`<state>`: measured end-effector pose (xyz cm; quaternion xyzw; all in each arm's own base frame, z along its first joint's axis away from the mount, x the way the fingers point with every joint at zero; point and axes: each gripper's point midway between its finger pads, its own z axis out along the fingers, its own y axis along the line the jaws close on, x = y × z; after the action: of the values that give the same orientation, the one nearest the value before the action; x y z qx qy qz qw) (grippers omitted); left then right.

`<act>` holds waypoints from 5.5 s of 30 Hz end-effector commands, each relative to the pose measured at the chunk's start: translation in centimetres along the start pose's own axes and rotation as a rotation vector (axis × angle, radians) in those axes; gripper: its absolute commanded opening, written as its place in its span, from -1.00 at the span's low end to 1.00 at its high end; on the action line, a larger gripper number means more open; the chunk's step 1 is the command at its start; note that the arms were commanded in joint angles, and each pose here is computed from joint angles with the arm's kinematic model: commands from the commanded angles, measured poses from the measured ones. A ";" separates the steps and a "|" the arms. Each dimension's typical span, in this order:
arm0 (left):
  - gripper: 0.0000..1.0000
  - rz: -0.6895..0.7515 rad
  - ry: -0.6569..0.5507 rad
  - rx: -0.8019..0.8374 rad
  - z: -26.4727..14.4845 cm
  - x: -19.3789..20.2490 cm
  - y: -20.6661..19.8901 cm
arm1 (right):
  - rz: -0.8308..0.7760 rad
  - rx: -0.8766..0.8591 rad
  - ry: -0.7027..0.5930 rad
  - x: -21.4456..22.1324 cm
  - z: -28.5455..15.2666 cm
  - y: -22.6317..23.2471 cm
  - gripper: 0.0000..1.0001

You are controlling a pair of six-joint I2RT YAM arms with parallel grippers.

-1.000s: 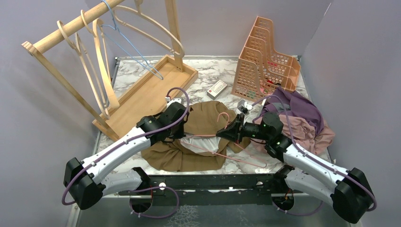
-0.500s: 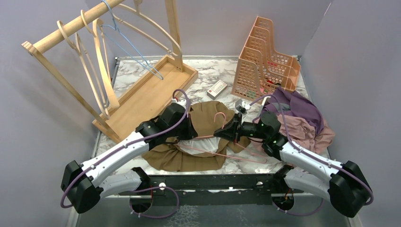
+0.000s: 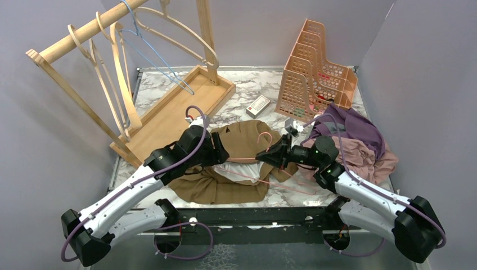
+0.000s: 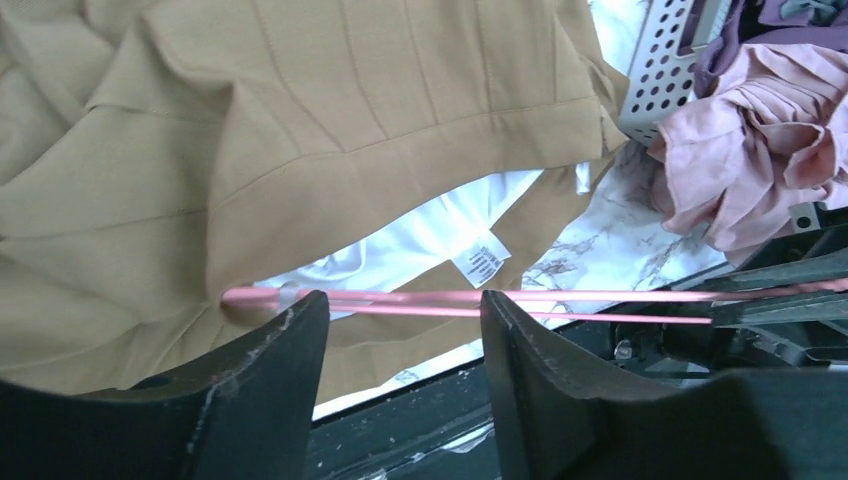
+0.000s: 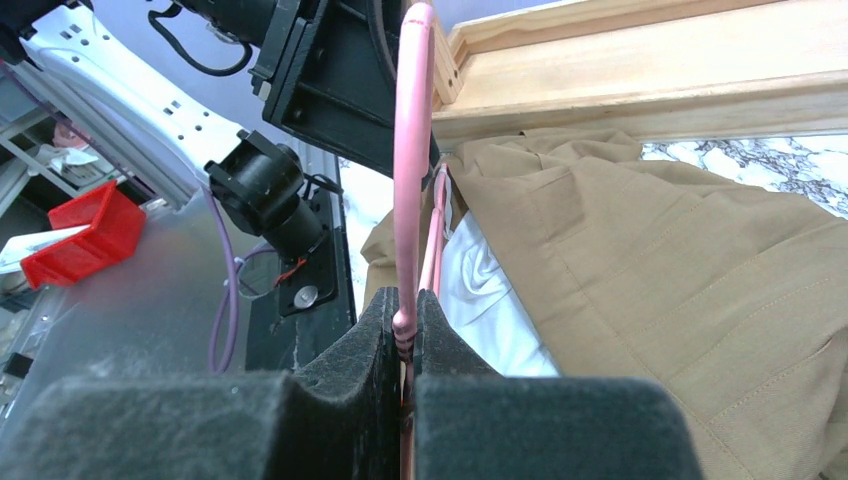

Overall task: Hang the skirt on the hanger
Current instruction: Hang the skirt on the hanger.

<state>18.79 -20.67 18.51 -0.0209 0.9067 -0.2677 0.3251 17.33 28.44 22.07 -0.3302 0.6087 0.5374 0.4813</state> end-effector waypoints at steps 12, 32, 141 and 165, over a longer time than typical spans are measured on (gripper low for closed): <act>0.41 -0.109 -0.028 -0.094 0.1 1.0 2.7 | -0.045 0.002 -0.079 -1.9 0.0 0.3 -0.98; 0.58 -0.173 -0.427 0.264 -0.8 -3.1 0.3 | -0.047 -0.005 -0.079 -2.5 0.2 0.5 -0.98; 0.64 0.388 -0.466 0.332 -7.1 -6.3 -4.0 | -0.260 -0.135 -0.134 -5.9 2.6 1.1 -0.98; -0.46 1.111 -0.160 0.741 -3.7 0.5 -8.8 | -0.336 -0.523 0.088 -4.7 3.0 5.0 -0.98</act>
<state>16.30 -25.89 24.12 0.5097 0.6401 -0.3244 0.4746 15.78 32.01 27.42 -0.5345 0.4360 0.5702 0.4462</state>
